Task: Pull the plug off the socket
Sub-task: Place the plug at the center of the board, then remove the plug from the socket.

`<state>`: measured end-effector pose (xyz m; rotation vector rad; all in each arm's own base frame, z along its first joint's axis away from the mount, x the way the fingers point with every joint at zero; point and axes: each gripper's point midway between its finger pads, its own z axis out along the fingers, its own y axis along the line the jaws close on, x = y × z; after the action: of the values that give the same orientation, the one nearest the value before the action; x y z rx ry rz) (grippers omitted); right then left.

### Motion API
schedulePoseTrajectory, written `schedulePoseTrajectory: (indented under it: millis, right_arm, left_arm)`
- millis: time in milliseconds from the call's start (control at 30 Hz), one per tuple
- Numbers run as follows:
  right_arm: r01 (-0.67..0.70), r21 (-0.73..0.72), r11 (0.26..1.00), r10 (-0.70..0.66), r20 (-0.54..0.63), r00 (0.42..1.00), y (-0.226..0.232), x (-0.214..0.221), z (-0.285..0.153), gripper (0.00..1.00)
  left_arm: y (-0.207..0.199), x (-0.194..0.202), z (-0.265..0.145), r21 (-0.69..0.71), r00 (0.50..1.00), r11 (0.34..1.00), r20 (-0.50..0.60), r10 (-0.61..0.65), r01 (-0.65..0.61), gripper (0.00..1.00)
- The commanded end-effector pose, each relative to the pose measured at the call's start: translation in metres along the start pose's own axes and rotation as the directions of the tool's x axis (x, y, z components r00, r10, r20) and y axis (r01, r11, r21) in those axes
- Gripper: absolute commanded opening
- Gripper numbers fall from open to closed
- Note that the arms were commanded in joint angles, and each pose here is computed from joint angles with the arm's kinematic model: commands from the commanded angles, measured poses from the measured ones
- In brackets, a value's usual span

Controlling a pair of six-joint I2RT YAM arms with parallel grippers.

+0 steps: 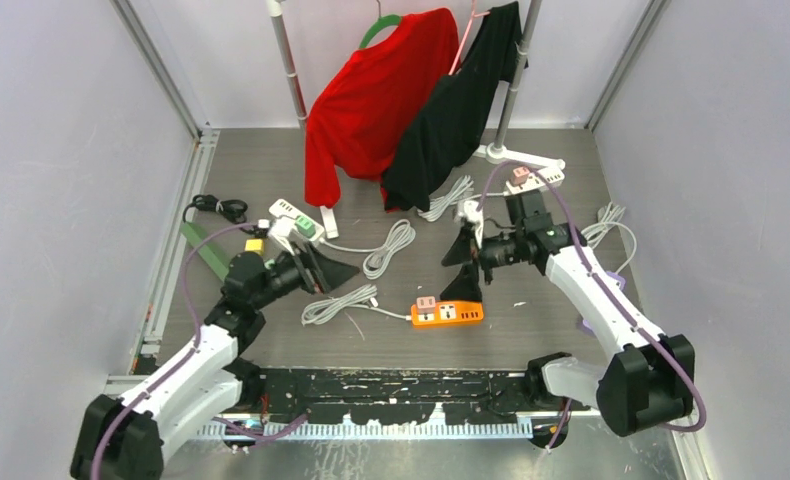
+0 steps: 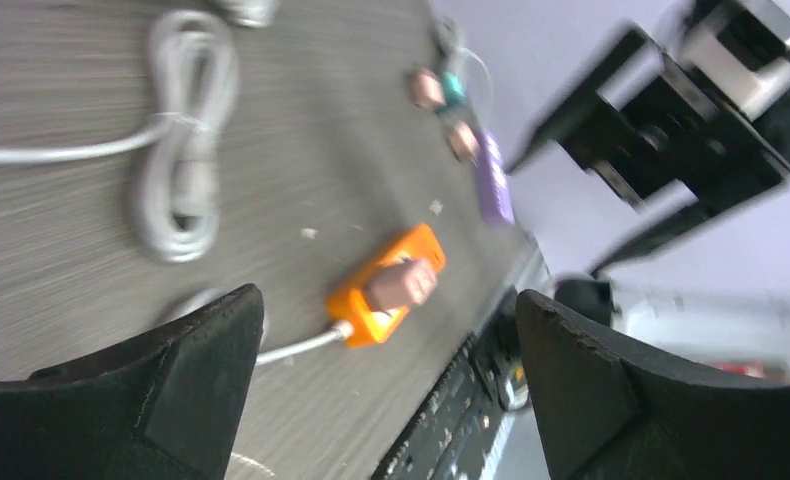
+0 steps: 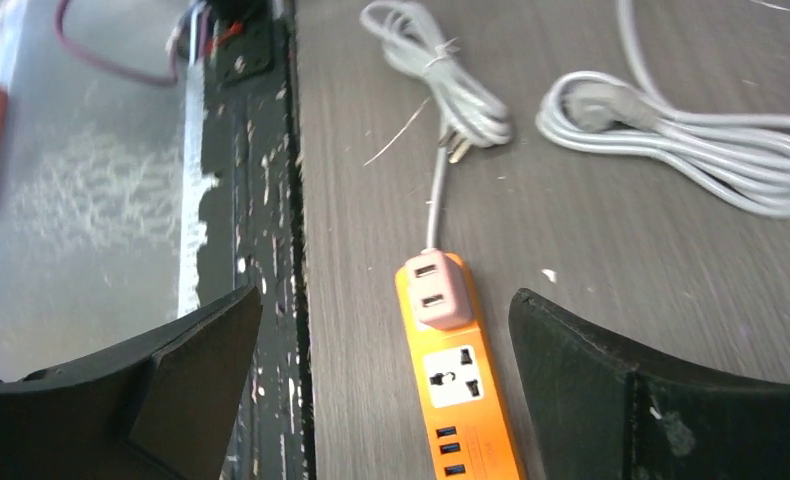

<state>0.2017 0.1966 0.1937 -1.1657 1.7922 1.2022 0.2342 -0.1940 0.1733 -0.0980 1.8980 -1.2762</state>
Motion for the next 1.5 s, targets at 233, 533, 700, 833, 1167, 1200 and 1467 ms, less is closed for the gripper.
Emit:
schedulePoseTrajectory:
  millis: [233,533,700,833,1167,1200,1467]
  right_arm:
    - [0.415,-0.114,0.903,-0.430,-0.274,0.860,-0.002,0.067,0.039,0.94]
    - [0.447,-0.048,0.893,-0.435,-0.343,0.833,-0.019,0.074,0.057,0.95]
    - [0.452,-0.067,0.890,-0.443,-0.367,0.818,-0.017,0.082,0.070,0.86]
    - [0.456,-0.097,0.885,-0.455,-0.391,0.800,-0.014,0.088,0.078,0.70]
    - [0.478,-0.120,0.870,-0.481,-0.423,0.768,-0.015,0.092,0.078,0.35]
    - [0.485,-0.124,0.866,-0.488,-0.426,0.762,-0.016,0.092,0.077,0.32]
    - [0.504,-0.189,0.843,-0.533,-0.423,0.733,-0.009,0.096,0.061,0.09]
  left_arm:
    - [-0.052,0.074,0.028,0.195,0.831,0.816,-0.005,0.556,-0.544,0.94]
    - [-0.028,0.086,0.038,0.150,0.814,0.805,-0.006,0.581,-0.574,0.95]
    - [-0.023,0.089,0.036,0.149,0.807,0.799,-0.009,0.590,-0.582,0.95]
    - [-0.023,0.090,0.032,0.167,0.794,0.782,0.012,0.608,-0.601,0.95]
    - [-0.052,0.115,0.027,0.300,0.600,0.546,0.127,0.790,-0.783,0.96]
    - [-0.055,0.119,0.028,0.304,0.563,0.506,0.137,0.815,-0.807,0.96]
    - [-0.057,0.151,0.056,0.368,0.398,0.322,0.152,0.905,-0.872,0.98]
